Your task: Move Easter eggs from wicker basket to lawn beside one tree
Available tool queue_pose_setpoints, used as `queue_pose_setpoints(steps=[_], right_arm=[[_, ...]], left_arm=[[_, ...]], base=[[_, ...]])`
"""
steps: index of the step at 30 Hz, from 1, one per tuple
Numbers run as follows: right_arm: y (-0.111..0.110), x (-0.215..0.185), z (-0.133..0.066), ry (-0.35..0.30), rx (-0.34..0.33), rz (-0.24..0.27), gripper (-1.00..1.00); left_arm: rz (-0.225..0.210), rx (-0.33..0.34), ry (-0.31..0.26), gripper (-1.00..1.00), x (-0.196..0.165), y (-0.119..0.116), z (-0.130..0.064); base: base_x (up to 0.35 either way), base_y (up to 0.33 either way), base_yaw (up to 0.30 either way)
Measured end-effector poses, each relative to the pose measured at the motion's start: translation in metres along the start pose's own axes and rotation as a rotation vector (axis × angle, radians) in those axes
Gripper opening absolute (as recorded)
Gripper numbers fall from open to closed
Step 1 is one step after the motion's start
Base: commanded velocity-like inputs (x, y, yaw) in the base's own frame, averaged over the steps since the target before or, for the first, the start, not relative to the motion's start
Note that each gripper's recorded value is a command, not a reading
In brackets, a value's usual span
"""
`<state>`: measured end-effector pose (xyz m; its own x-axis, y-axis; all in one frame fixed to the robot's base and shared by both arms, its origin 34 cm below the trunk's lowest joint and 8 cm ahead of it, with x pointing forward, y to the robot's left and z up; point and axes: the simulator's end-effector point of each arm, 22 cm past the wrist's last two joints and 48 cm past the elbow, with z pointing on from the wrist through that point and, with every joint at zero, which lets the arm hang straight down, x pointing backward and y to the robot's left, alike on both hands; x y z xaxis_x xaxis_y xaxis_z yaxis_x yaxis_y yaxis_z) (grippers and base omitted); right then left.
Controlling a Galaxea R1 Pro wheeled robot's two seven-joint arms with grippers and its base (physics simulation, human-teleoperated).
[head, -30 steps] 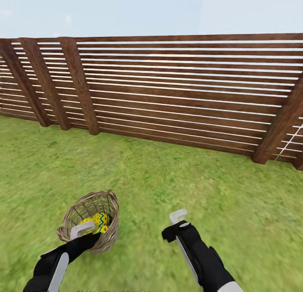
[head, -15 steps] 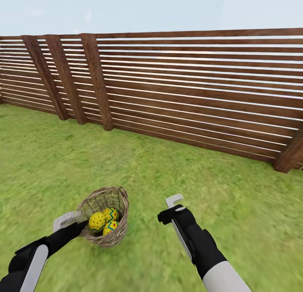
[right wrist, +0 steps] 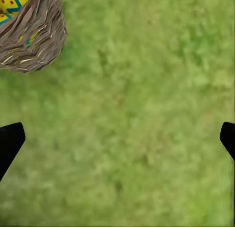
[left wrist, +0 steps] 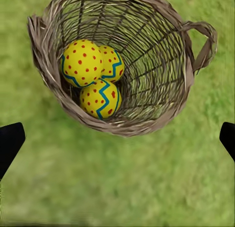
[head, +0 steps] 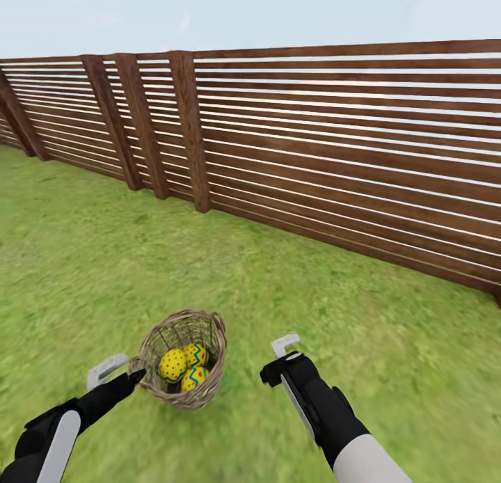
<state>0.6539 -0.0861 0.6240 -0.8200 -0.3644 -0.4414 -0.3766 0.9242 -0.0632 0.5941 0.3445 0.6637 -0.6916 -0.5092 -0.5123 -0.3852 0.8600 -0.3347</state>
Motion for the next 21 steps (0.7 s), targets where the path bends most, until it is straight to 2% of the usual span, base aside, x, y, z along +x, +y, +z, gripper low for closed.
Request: queue_pose_setpoints(steps=[1, 9, 14, 21], right_arm=[[0.0, 0.0, 0.0, 0.0, 0.0, 0.0, 1.0], [0.0, 0.003, 0.003, 0.007, -0.001, 0.001, 1.0], [0.0, 0.004, 0.004, 0.008, -0.003, 0.002, 1.0], [0.001, 0.003, 0.003, 0.009, -0.003, -0.001, 1.0]], left_arm=[[-0.007, -0.012, 0.022, 1.0, 0.01, 0.006, 0.004], [-0.017, -0.019, 0.05, 1.0, 0.022, 0.01, 0.01], [-0.02, -0.018, 0.054, 1.0, 0.024, 0.009, 0.011], [-0.02, -0.014, 0.054, 1.0, 0.025, 0.007, 0.011]], base=[[0.302, -0.163, 0.258], [0.286, -0.139, 0.258], [0.056, -0.051, 0.116], [0.017, -0.281, 0.231]])
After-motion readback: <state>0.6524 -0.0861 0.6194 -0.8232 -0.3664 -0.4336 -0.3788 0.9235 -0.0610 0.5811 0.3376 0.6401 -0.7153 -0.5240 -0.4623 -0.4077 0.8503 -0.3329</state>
